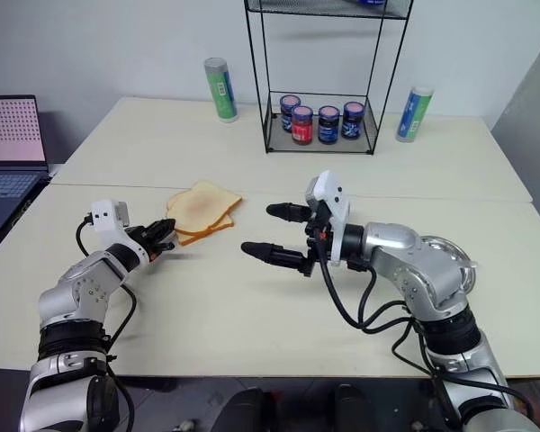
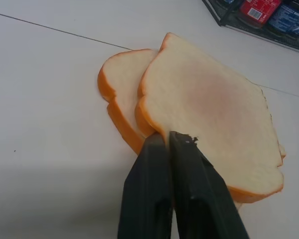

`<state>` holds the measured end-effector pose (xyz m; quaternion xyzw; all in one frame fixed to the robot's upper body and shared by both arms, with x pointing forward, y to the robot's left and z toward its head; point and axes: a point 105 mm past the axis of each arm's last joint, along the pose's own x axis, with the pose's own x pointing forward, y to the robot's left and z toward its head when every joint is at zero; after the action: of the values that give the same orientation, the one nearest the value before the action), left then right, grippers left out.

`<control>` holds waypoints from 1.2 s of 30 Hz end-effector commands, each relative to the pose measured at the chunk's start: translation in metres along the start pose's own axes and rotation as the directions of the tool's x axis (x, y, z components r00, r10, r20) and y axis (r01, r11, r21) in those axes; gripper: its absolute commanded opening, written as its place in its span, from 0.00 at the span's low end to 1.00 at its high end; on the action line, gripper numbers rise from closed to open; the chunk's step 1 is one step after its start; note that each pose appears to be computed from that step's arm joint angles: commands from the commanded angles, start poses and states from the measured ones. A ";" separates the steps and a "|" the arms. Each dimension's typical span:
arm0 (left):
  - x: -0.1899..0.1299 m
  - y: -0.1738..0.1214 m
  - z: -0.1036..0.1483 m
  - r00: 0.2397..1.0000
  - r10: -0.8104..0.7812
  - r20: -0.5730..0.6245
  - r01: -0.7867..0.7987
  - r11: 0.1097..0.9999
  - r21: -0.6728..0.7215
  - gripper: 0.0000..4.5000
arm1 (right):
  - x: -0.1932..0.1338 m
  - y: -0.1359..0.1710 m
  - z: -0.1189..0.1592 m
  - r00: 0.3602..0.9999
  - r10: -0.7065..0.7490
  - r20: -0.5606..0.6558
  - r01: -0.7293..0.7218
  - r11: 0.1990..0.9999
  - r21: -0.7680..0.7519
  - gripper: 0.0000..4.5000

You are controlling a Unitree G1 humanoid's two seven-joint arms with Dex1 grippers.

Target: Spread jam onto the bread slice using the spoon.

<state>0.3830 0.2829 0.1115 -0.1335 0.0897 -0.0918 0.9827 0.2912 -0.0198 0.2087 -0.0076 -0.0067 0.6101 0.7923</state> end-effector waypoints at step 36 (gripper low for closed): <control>-0.083 -0.232 0.068 0.381 -0.900 -0.211 0.924 0.364 0.115 0.01 | -0.114 0.035 -0.004 0.966 -0.063 -0.253 0.086 0.993 0.081 1.00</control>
<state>0.2841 0.1056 0.2400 -0.0487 0.0697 -0.6244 0.7765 0.2308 -0.1158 0.1967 -0.0305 0.1357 0.5846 0.7993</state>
